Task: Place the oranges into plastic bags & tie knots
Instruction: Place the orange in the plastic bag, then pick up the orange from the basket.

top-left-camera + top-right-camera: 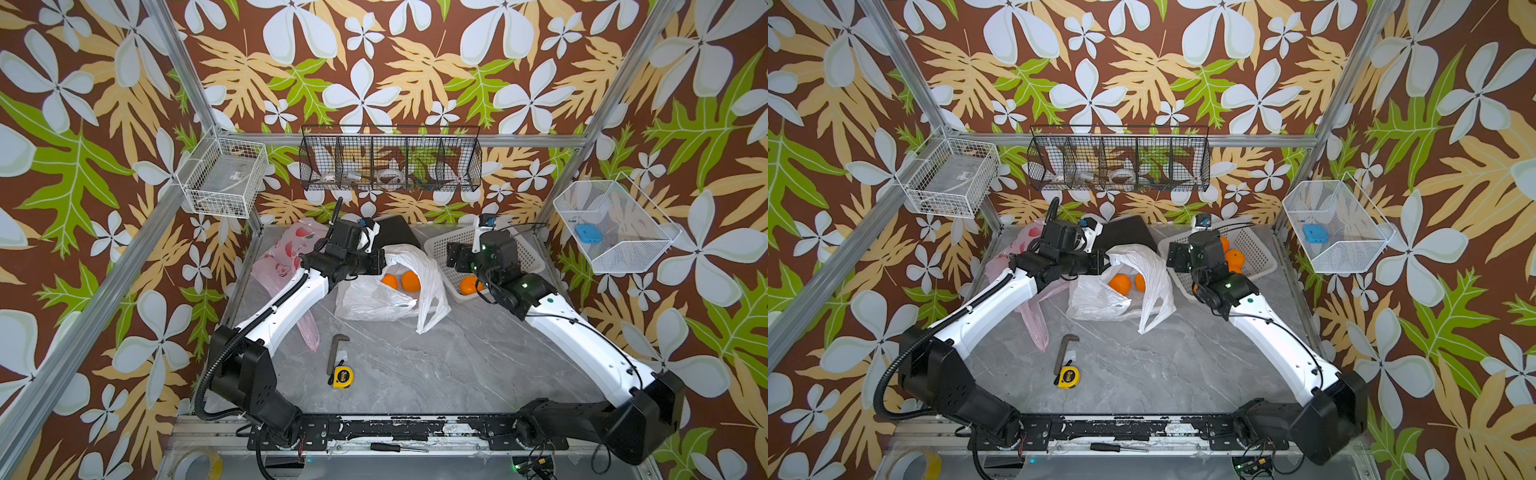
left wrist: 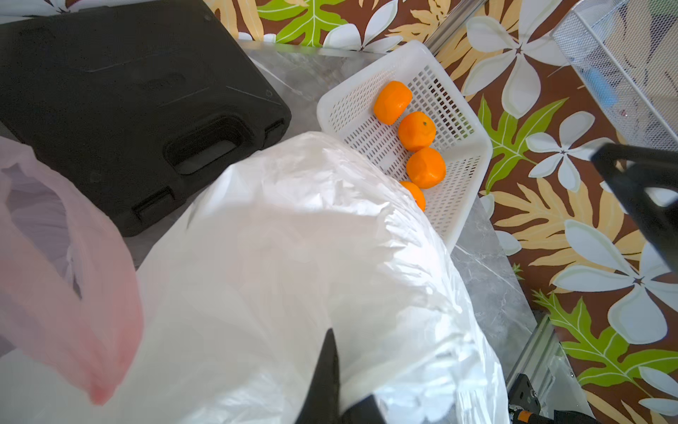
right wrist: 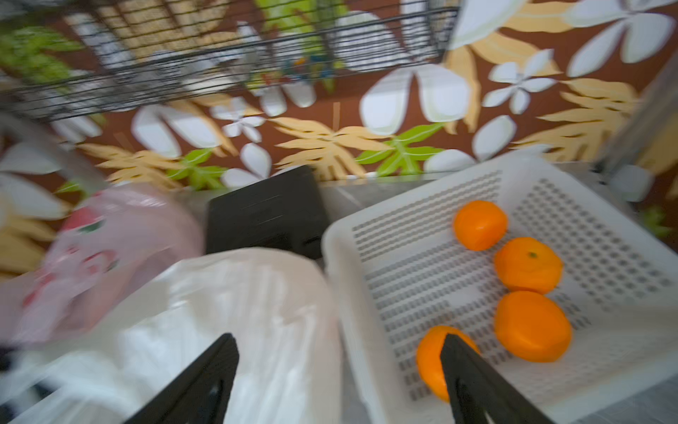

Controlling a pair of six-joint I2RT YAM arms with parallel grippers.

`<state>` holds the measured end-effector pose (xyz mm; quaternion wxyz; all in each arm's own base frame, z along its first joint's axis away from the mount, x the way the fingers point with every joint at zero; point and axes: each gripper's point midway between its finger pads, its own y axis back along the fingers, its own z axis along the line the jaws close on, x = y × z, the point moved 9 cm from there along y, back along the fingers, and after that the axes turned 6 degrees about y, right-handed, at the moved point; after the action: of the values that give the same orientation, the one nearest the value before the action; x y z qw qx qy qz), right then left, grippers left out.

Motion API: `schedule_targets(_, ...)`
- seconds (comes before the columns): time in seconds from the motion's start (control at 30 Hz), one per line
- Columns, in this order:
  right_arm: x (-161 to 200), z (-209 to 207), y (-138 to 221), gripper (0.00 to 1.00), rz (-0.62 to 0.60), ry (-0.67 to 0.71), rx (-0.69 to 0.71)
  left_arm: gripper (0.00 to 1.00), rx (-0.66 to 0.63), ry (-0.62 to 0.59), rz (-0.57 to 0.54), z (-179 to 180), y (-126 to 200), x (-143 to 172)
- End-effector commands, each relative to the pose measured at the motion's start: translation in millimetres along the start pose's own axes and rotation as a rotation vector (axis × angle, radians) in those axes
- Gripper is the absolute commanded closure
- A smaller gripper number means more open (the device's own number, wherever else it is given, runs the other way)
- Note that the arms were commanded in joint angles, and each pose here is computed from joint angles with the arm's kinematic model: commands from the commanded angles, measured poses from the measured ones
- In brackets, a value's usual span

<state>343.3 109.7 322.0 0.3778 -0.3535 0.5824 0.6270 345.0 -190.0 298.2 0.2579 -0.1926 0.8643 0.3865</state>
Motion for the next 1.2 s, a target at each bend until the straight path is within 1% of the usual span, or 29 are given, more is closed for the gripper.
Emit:
schedule_targets(0.0,8.1,-33.7,-45.6,0.11,0.120,-0.019,0.154,0.99,0.038,0.011,-0.018,2.1,-3.4,-6.0)
schedule_targets(0.07,12.3,-51.5,-83.5,0.11,0.182,-0.031,0.197,0.99,0.048,0.027,-0.012,5.0,-6.7,-8.0)
schedule_targets(0.23,20.8,-81.0,-156.1,0.09,0.305,-0.026,0.266,0.99,0.055,0.039,0.005,8.6,-14.6,-12.3)
schedule_targets(0.33,20.5,-91.2,-186.6,0.07,0.332,-0.008,0.279,0.99,0.060,0.036,0.007,8.0,-15.7,-13.6)
schedule_targets(0.43,23.8,-100.0,-211.6,0.09,0.354,0.014,0.295,1.00,0.057,0.035,0.013,8.6,-16.5,-12.7)
schedule_targets(0.5,27.3,-106.9,-226.1,0.10,0.375,0.006,0.288,1.00,0.054,0.035,0.018,10.0,-17.5,-11.1)
schedule_targets(0.57,33.9,-112.5,-241.3,0.12,0.401,-0.006,0.248,1.00,0.051,0.033,0.018,10.6,-17.0,-10.3)
schedule_targets(0.77,40.3,-122.1,-270.0,0.13,0.428,-0.011,0.236,1.00,0.049,0.037,0.024,11.0,-17.9,-9.8)
schedule_targets(0.97,44.2,-127.5,-284.7,0.22,0.439,-0.009,0.234,1.00,0.047,0.040,0.026,11.3,-17.8,-9.4)
schedule_targets(1.03,46.5,-128.7,-286.4,0.21,0.444,-0.020,0.229,1.00,0.045,0.042,0.025,11.1,-17.3,-9.5)
schedule_targets(1.07,49.3,-129.0,-287.7,0.17,0.451,-0.026,0.222,1.00,0.045,0.042,0.023,11.0,-17.2,-9.9)
schedule_targets(1.1,50.8,-129.4,-289.0,0.16,0.454,-0.030,0.218,1.00,0.046,0.043,0.025,11.0,-17.4,-9.8)
schedule_targets(1.17,53.3,-129.8,-290.3,0.16,0.460,-0.032,0.217,1.00,0.046,0.044,0.023,10.4,-17.3,-10.4)
